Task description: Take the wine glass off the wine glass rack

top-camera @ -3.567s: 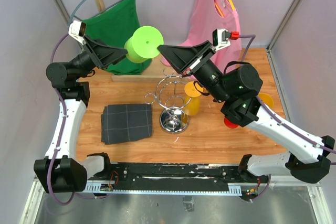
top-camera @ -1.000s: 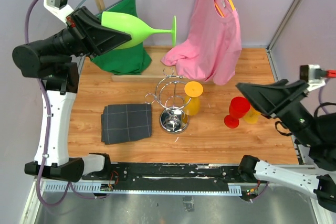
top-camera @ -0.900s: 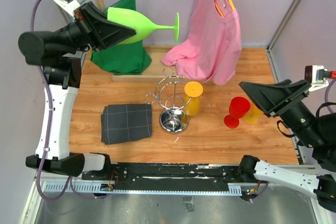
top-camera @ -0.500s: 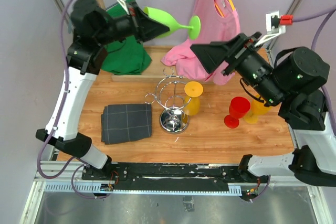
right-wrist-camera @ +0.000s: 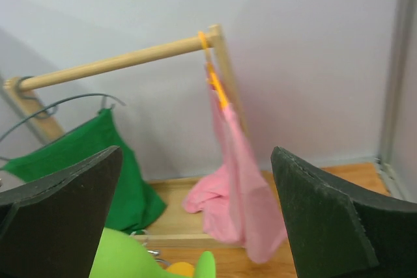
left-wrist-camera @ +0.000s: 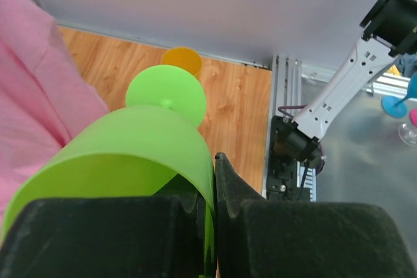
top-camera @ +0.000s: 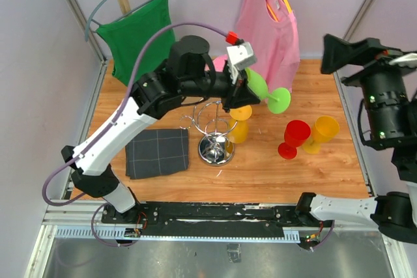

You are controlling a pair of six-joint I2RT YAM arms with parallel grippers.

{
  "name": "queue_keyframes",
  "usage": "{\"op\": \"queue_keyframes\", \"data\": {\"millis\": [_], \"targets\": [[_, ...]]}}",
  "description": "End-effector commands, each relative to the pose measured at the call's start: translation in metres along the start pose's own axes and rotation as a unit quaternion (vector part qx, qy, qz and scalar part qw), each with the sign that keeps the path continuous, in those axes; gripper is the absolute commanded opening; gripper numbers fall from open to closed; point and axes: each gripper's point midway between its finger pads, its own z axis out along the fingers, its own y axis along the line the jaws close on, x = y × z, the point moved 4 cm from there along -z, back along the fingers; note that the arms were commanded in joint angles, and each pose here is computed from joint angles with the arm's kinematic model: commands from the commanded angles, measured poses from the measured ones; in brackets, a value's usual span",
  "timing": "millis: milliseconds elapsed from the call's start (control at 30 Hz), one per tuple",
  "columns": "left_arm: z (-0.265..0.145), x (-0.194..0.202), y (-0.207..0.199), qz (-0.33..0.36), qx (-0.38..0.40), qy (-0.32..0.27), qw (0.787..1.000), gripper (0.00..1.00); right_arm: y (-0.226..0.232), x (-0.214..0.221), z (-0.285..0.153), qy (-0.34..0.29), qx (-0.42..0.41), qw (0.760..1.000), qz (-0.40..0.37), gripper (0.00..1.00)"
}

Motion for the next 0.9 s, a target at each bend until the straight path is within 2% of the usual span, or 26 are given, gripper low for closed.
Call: {"op": "queue_keyframes", "data": {"millis": [0, 200, 433, 867], "targets": [[0.030, 0.018, -0.020, 0.034, 0.029, 0.043, 0.998, 0.00, -0.061, -0.009, -0.021, -0.007, 0.141, 0.988, -0.067, 0.99], [0.074, 0.048, -0.047, 0.056, 0.070, 0.105, 0.990, 0.00, -0.101, 0.000, -0.046, 0.020, 0.209, 0.973, -0.100, 0.99], [0.093, 0.086, -0.051, 0.051, 0.085, 0.167, 0.981, 0.00, -0.128, 0.007, -0.068, 0.030, 0.229, 0.968, -0.098, 0.99], [0.131, 0.168, -0.071, 0.067, 0.111, 0.283, 0.950, 0.00, -0.128, 0.017, -0.070, 0.039, 0.218, 0.971, -0.090, 0.98]]}}
